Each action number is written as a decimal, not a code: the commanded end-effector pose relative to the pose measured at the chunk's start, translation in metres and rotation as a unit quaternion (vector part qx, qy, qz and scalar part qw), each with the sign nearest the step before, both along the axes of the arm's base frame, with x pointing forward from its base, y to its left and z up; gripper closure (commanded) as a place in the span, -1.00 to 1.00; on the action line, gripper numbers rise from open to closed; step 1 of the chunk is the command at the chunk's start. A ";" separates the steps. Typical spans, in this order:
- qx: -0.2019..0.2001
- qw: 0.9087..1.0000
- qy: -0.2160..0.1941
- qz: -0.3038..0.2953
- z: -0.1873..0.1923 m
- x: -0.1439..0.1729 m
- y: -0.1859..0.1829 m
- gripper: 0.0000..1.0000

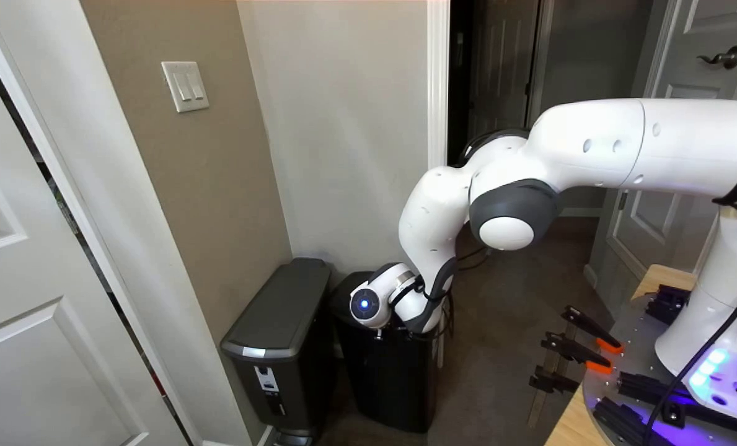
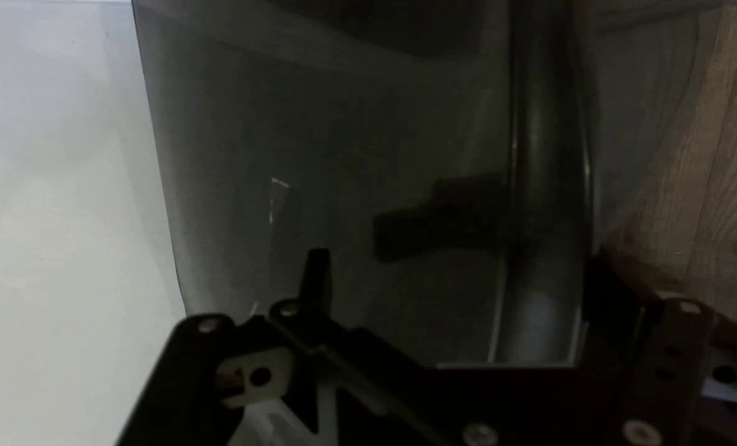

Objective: Open the bin completely

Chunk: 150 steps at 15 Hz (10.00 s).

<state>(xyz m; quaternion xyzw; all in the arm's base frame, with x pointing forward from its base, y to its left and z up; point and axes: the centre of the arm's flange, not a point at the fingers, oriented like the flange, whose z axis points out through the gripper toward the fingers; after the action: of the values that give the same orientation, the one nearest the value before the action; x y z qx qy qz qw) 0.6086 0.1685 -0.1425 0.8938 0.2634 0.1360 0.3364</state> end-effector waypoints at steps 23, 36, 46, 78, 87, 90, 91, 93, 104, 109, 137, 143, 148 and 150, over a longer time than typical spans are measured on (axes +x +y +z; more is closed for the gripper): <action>-0.009 0.988 -0.152 -0.027 0.138 -0.051 -0.022 -1.00; 0.066 0.984 -0.157 -0.040 0.168 -0.063 -0.045 -1.00; 0.140 0.988 -0.054 -0.024 0.081 -0.033 -0.034 -1.00; 0.006 0.999 -0.001 -0.042 0.075 -0.023 0.007 -1.00; -0.003 0.996 -0.028 -0.079 0.105 -0.032 -0.012 -1.00; 0.030 0.997 -0.009 -0.067 0.101 -0.032 -0.016 -1.00; 0.070 0.996 0.006 -0.050 0.095 -0.030 -0.014 -1.00; 0.117 0.992 0.023 -0.029 0.080 -0.025 -0.009 -1.00; 0.042 0.997 0.059 0.018 -0.018 -0.033 0.008 -1.00; -0.060 0.997 0.037 0.026 -0.028 -0.039 0.026 -1.00; 0.090 0.982 -0.122 -0.108 0.164 -0.067 -0.125 -1.00; 0.129 0.969 -0.155 -0.146 0.184 -0.073 -0.158 -1.00; 0.162 0.950 -0.204 -0.173 0.196 -0.077 -0.176 -1.00; 0.179 0.939 -0.229 -0.183 0.200 -0.079 -0.183 -1.00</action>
<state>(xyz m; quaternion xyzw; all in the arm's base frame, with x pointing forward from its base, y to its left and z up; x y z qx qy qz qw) 0.5493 -0.0010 0.0400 0.9209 0.0126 0.2876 0.2628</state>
